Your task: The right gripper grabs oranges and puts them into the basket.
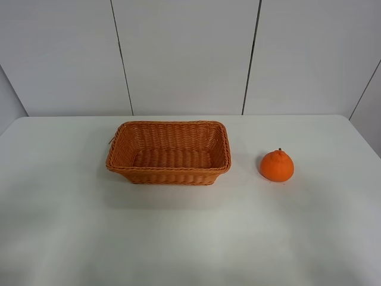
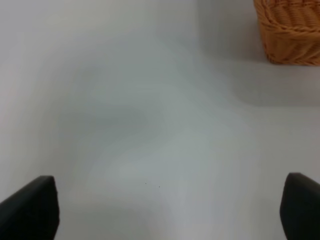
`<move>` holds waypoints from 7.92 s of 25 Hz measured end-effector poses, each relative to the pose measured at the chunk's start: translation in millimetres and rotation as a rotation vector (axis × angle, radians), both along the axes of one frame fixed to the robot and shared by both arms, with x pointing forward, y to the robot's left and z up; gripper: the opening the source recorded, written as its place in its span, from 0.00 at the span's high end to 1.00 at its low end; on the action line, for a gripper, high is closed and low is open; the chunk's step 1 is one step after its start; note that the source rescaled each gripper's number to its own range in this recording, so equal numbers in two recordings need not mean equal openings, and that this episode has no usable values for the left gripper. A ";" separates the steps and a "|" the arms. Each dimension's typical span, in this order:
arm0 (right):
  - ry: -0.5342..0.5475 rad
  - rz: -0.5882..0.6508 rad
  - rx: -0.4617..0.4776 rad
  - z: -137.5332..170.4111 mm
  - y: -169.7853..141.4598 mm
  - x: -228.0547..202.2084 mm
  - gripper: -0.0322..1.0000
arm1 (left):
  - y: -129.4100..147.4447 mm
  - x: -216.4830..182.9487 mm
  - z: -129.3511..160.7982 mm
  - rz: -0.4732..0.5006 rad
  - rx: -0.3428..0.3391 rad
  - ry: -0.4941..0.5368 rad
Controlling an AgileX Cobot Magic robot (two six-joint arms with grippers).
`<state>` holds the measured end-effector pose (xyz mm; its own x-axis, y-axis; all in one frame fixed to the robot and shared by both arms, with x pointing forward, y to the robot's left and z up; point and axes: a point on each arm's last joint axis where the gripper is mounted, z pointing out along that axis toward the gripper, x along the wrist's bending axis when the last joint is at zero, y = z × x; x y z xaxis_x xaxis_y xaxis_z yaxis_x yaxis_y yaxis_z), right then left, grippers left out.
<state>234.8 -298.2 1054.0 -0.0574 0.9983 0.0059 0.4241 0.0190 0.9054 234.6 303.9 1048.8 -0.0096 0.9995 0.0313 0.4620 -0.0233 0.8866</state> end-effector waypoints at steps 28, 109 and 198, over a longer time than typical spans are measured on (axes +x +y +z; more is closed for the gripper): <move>0.650 0.005 -0.017 39.2 12.2 201.6 0.00 | 0.0 0.0 0.0 0.000 0.000 0.000; 0.782 0.260 -0.141 10.1 136.7 428.5 0.97 | 0.0 0.0 0.0 0.000 0.000 0.000; 0.797 0.041 -0.029 58.9 14.8 308.6 0.00 | 0.0 0.0 -0.1 0.000 0.000 0.000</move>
<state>543.4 -283.4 1112.9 -0.0836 0.9959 0.0352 0.9419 0.0674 0.3290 234.6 303.9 1048.7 -0.0096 0.9995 0.0313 0.4623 -0.0233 0.8864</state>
